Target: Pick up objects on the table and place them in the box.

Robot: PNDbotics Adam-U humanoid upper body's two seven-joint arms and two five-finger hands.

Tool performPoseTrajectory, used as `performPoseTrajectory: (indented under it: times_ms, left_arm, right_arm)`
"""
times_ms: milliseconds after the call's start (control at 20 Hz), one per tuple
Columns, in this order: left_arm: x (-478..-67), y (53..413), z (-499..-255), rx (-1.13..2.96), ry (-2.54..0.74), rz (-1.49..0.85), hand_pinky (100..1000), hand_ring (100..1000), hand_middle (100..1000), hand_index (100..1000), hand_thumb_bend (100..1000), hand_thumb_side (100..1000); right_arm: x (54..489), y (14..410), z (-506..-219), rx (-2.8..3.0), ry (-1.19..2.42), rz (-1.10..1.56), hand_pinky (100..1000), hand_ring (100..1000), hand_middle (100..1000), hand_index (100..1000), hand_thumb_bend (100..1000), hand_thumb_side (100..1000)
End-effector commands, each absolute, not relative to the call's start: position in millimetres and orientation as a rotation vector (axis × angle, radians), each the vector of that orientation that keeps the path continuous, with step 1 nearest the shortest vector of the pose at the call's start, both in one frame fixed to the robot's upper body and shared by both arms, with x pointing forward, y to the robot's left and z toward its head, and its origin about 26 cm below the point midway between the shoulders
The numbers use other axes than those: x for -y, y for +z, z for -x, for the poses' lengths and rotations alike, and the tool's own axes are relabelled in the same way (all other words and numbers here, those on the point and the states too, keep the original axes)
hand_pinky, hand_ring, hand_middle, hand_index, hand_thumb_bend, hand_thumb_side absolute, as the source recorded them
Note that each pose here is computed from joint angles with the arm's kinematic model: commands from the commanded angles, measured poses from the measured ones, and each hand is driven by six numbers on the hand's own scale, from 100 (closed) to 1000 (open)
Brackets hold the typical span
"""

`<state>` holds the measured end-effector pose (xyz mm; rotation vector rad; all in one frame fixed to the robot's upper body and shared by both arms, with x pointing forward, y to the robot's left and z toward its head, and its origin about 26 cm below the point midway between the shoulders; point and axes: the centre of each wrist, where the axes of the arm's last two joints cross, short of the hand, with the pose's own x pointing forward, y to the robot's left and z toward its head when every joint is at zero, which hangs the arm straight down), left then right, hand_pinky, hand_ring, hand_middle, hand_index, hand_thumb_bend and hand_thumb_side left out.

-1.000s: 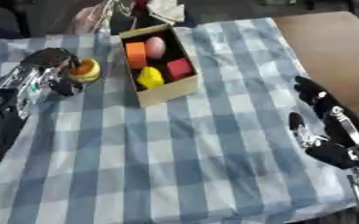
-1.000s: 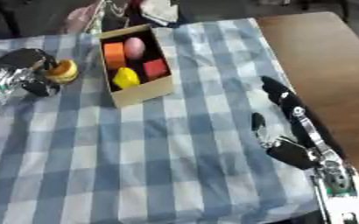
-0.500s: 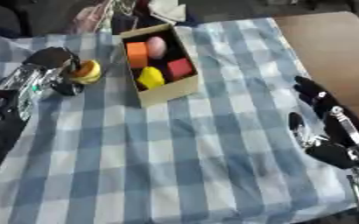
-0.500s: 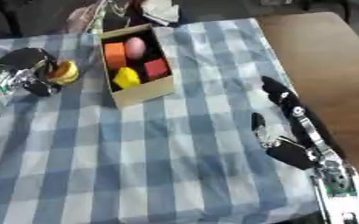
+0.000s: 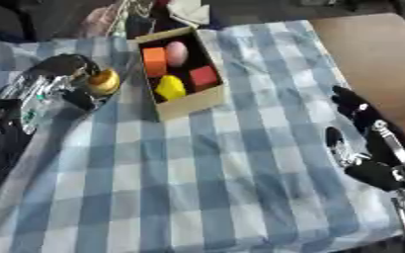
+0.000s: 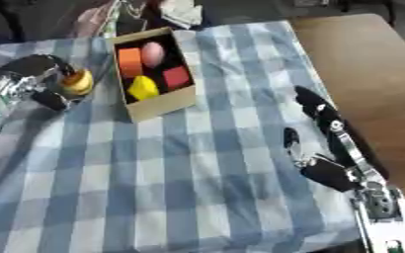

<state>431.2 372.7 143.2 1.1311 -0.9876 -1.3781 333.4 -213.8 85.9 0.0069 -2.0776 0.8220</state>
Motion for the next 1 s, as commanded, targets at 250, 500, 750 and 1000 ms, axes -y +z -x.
performPoseTrajectory:
  times_ms: [250,500,750,1000]
  left_arm:
    - [-373,156,-433,1.052,-1.3,-1.254,604,524,524,671,219,197]
    - [-371,156,-433,1.112,-1.26,-1.313,504,407,361,515,102,166]
    - [-371,177,-431,1.233,-1.19,-1.388,496,393,329,486,100,159]
    - [-354,221,-425,1.402,-1.173,-1.441,501,391,327,484,100,151]
  right_arm:
    - [214,92,-335,2.098,0.826,-0.006,1000,1000,1000,1000,100,407]
    - [214,92,-335,2.097,0.826,-0.006,1000,1000,1000,1000,100,407]
    - [215,92,-334,2.095,0.823,-0.003,1000,1000,1000,1000,100,409]
    - [216,91,-334,2.091,0.823,0.0,1000,1000,1000,1000,100,410]
